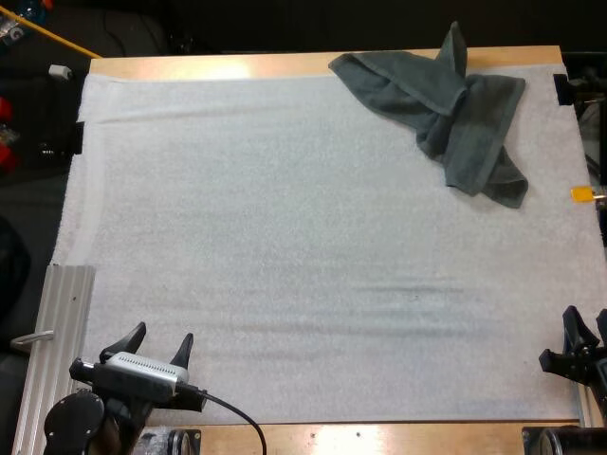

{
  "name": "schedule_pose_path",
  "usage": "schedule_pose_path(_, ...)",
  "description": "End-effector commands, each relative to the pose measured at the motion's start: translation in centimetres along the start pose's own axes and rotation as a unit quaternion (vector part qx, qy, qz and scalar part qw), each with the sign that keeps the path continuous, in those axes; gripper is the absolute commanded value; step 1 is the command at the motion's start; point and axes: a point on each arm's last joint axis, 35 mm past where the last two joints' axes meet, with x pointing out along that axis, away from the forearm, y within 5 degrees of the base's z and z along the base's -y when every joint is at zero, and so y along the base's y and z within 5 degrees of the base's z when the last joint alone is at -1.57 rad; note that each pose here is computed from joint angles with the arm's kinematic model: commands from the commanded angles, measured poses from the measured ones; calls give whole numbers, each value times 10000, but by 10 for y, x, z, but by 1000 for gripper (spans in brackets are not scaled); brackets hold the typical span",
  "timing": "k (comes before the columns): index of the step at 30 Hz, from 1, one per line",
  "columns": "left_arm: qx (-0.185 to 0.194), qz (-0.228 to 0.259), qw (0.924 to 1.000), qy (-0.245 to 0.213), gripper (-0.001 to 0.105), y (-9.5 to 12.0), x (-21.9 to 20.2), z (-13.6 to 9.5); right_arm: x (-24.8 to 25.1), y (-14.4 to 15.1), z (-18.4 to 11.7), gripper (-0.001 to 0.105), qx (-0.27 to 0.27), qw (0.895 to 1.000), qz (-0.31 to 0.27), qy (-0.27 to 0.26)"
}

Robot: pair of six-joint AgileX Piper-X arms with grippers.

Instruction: Pick towel from pile, fold and stack

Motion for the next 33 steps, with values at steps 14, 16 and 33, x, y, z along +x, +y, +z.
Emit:
schedule_pose_path(14,-184,-290,9994,-98,71,-3,-4,7,-21,2,21,65,-38,9982,436,-411)
schedule_pose_path(16,-84,-462,9987,-220,71,-6,-10,13,-28,2,28,65,-68,9976,546,-417)
schedule_pose_path(33,522,-1677,9818,-719,71,-22,-51,80,-74,2,92,64,-601,9887,1368,-96)
